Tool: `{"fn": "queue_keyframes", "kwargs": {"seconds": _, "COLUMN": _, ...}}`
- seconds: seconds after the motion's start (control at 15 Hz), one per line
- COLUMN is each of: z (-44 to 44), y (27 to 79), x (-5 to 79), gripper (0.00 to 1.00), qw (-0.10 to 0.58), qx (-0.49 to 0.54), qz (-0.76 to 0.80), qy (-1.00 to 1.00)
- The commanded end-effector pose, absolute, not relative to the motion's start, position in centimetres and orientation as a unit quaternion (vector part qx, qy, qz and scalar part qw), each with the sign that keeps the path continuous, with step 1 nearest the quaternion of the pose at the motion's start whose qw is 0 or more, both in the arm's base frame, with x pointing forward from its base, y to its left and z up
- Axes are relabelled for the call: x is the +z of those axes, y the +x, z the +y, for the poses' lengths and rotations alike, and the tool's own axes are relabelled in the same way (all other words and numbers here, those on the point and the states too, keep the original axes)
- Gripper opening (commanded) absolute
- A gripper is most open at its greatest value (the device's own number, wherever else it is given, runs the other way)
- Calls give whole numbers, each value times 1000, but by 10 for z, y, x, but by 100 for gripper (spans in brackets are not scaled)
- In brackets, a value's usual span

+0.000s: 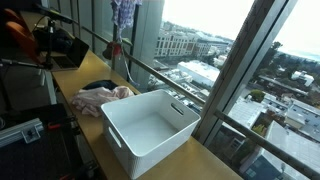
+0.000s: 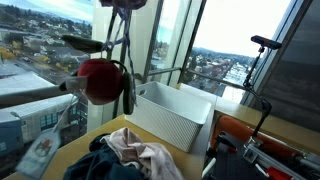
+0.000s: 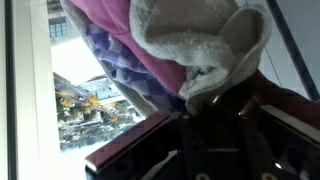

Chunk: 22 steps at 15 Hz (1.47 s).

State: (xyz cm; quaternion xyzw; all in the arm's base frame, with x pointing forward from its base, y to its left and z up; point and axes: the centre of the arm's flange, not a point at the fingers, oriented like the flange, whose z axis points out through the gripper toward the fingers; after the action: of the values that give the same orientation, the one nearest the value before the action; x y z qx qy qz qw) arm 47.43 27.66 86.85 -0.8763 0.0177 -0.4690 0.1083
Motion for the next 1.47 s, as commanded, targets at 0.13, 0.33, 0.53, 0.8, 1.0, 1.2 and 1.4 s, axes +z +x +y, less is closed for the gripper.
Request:
{"fn": "queue_keyframes", "kwargs": {"seconds": 0.13, "z": 360, "y": 473, "x": 910, "gripper": 2, "qw": 110, "qx": -447, "qz": -4, "qy": -888}}
{"fn": "queue_keyframes", "kwargs": {"seconds": 0.33, "z": 395, "y": 467, "x": 853, "gripper": 2, "qw": 110, "qx": -410, "qz": -21, "qy": -905}}
{"fn": "queue_keyframes", "kwargs": {"seconds": 0.53, "z": 395, "y": 482, "x": 778, "gripper": 2, "qw": 100, "qx": -362, "qz": -20, "qy": -926}}
{"fn": "queue_keyframes", "kwargs": {"seconds": 0.8, "z": 343, "y": 508, "x": 688, "gripper": 2, "qw": 63, "qx": -290, "qz": 9, "qy": -955}}
{"fn": "queue_keyframes", "kwargs": {"seconds": 1.0, "z": 301, "y": 512, "x": 631, "gripper": 2, "qw": 49, "qx": -220, "qz": 36, "qy": -973}}
{"fn": "queue_keyframes", "kwargs": {"seconds": 1.2, "z": 286, "y": 499, "x": 574, "gripper": 2, "qw": 53, "qx": -157, "qz": 51, "qy": -985}}
{"fn": "queue_keyframes", "kwargs": {"seconds": 1.4, "z": 287, "y": 482, "x": 521, "gripper": 2, "qw": 64, "qx": -113, "qz": 59, "qy": -990}}
